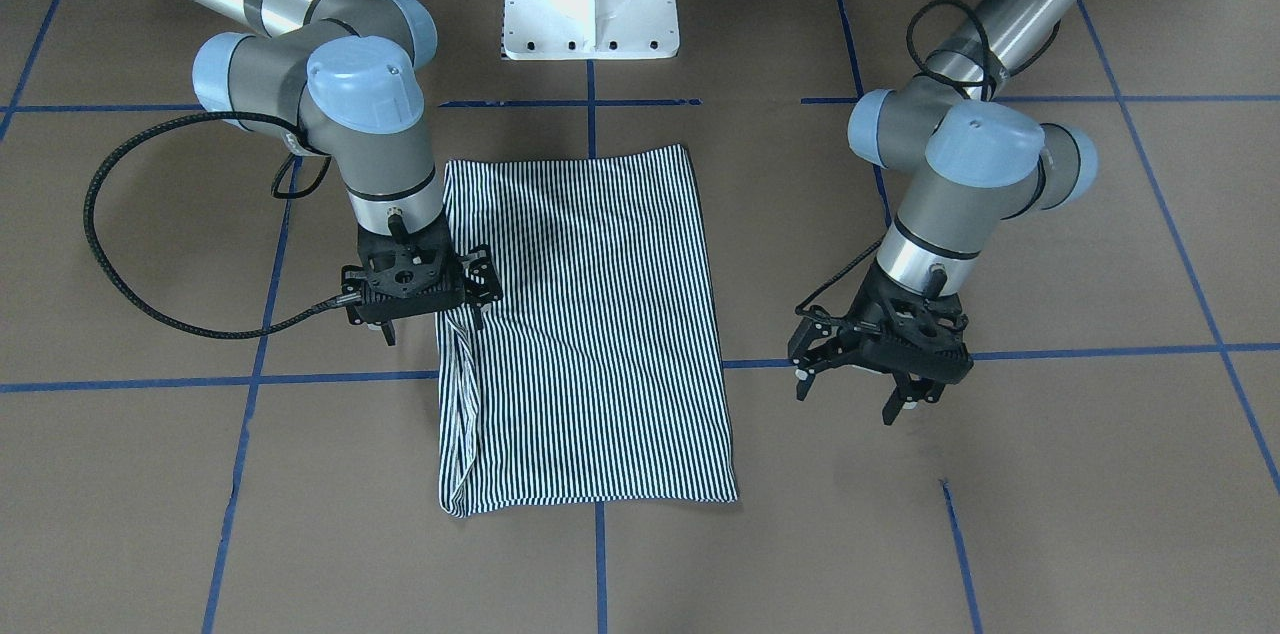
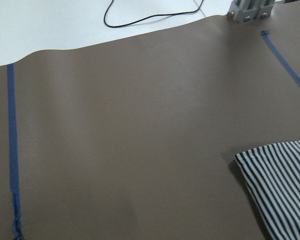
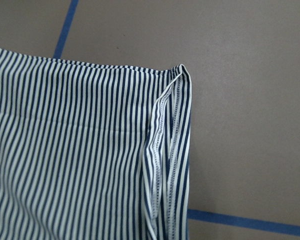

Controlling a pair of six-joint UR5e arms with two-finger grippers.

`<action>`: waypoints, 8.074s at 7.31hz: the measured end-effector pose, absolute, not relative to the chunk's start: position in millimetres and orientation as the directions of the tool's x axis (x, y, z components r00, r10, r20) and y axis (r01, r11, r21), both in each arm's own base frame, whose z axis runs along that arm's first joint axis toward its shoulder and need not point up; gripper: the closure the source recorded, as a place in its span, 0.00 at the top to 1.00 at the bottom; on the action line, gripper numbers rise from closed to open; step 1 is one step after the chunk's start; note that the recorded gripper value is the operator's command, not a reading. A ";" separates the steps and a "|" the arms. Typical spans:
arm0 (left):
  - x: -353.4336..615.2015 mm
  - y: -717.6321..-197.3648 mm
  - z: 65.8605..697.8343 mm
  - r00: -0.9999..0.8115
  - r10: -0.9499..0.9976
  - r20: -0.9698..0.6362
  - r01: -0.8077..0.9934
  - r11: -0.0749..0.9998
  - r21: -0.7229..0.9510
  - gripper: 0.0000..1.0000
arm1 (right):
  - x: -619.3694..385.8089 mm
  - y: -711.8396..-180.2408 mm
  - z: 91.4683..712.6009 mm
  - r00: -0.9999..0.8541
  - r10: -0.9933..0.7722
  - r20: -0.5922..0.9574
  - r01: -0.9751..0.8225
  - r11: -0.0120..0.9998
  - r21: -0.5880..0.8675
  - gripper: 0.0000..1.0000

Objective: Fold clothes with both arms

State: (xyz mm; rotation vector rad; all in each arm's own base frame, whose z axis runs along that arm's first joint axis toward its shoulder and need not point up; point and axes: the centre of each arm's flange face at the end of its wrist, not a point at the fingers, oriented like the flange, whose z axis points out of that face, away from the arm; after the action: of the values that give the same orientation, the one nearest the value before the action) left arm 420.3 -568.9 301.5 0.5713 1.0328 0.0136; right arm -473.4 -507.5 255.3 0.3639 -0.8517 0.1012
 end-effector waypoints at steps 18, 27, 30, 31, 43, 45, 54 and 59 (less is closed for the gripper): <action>553.5 -273.1 299.6 0.356 -0.195 -0.914 0.316 0.945 -0.079 0.51 | -466.2 -301.8 326.2 0.238 0.267 0.934 -0.545 0.833 -0.100 0.92; 552.3 -275.5 300.7 0.407 -0.198 -0.892 0.314 0.947 -0.067 0.00 | -468.8 -298.4 326.8 0.240 0.265 0.934 -0.544 0.833 -0.096 0.92; 551.5 -274.9 297.8 0.402 -0.196 -0.894 0.314 0.947 -0.066 0.00 | -470.2 -296.8 326.9 0.241 0.264 0.934 -0.542 0.835 -0.097 0.77; 551.3 -275.1 297.7 0.402 -0.196 -0.894 0.315 0.947 -0.066 0.00 | -472.7 -293.6 325.9 0.239 0.265 0.934 -0.538 0.837 -0.099 0.65; 550.6 -274.2 294.9 0.397 -0.194 -0.897 0.315 0.947 -0.066 0.00 | -539.4 -322.4 260.1 0.579 0.530 0.619 -0.562 0.810 -0.167 0.71; 549.5 -274.1 293.2 0.393 -0.194 -0.899 0.316 0.947 -0.066 0.00 | -542.9 -332.2 259.5 0.604 0.510 0.612 -0.530 0.831 -0.169 0.71; 549.5 -273.3 292.6 0.393 -0.193 -0.899 0.316 0.947 -0.065 0.00 | -584.4 -323.3 268.1 0.651 0.492 0.578 -0.501 0.851 -0.160 0.66; 549.5 -273.4 292.6 0.393 -0.193 -0.899 0.316 0.947 -0.065 0.00 | -582.4 -325.3 277.8 0.661 0.492 0.567 -0.503 0.851 -0.151 0.65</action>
State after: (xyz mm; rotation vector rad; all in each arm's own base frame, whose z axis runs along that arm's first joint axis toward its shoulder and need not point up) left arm 549.5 -273.4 292.6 0.1231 1.1225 -0.3237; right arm -582.4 -325.3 277.8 0.0198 -0.6359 0.5627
